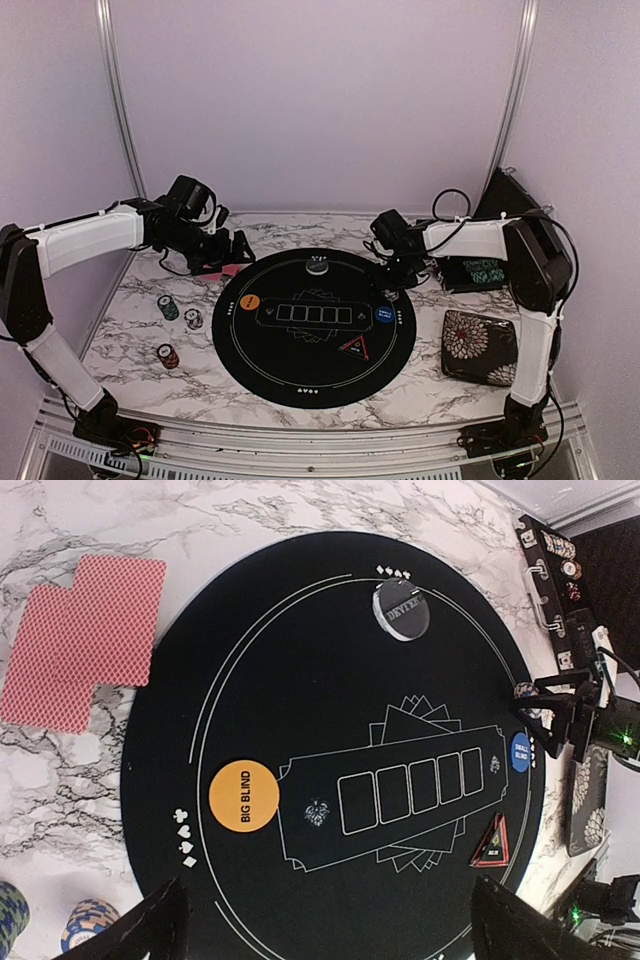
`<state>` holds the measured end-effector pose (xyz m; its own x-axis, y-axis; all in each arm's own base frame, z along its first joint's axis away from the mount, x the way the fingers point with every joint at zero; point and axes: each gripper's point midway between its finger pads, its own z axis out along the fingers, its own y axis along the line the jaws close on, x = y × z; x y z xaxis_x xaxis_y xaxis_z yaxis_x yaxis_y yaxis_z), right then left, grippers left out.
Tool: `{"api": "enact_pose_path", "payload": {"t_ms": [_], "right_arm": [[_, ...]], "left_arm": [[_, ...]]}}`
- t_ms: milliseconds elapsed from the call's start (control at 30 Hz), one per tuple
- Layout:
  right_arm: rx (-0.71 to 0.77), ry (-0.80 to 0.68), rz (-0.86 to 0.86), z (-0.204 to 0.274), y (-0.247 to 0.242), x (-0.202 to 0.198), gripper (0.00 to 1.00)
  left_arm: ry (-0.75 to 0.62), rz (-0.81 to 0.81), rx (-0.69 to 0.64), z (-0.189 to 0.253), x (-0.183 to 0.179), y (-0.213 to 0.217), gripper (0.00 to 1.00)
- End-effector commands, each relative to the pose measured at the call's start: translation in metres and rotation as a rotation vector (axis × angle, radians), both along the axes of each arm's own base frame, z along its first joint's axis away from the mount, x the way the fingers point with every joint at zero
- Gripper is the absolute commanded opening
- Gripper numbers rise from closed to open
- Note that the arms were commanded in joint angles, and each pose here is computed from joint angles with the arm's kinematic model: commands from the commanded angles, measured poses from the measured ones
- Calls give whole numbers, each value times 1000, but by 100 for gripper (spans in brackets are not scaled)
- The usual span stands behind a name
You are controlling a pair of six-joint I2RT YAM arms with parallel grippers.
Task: Distribute texas hold em gaming equipment
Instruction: Move the pile of poker chips to the small blind area, then pick up the pile of poker chips from the pile of poker chips.
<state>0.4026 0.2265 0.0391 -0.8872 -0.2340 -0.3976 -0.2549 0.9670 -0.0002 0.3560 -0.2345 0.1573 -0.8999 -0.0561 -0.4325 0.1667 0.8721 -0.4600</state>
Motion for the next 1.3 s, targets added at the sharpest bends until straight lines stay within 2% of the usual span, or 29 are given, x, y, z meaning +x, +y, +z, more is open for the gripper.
{"api": "enact_pose_path", "payload": {"t_ms": [0, 333, 533, 833, 1033, 1267], "right_arm": [[37, -109, 31, 46, 12, 12, 74], [160, -277, 158, 115, 43, 3, 75], [221, -332, 213, 141, 55, -11, 74], [266, -346, 247, 143, 59, -24, 74], [269, -356, 253, 143, 59, -26, 74], [241, -351, 247, 137, 53, -28, 74]], "left_arm": [[-5, 59, 55, 3, -11, 20, 99], [62, 203, 194, -20, -51, 70, 99], [96, 272, 284, -30, -67, 94, 98], [170, 330, 398, -56, -85, 113, 92], [202, 330, 443, -70, -85, 113, 86], [228, 322, 470, -80, -82, 111, 84]]}}
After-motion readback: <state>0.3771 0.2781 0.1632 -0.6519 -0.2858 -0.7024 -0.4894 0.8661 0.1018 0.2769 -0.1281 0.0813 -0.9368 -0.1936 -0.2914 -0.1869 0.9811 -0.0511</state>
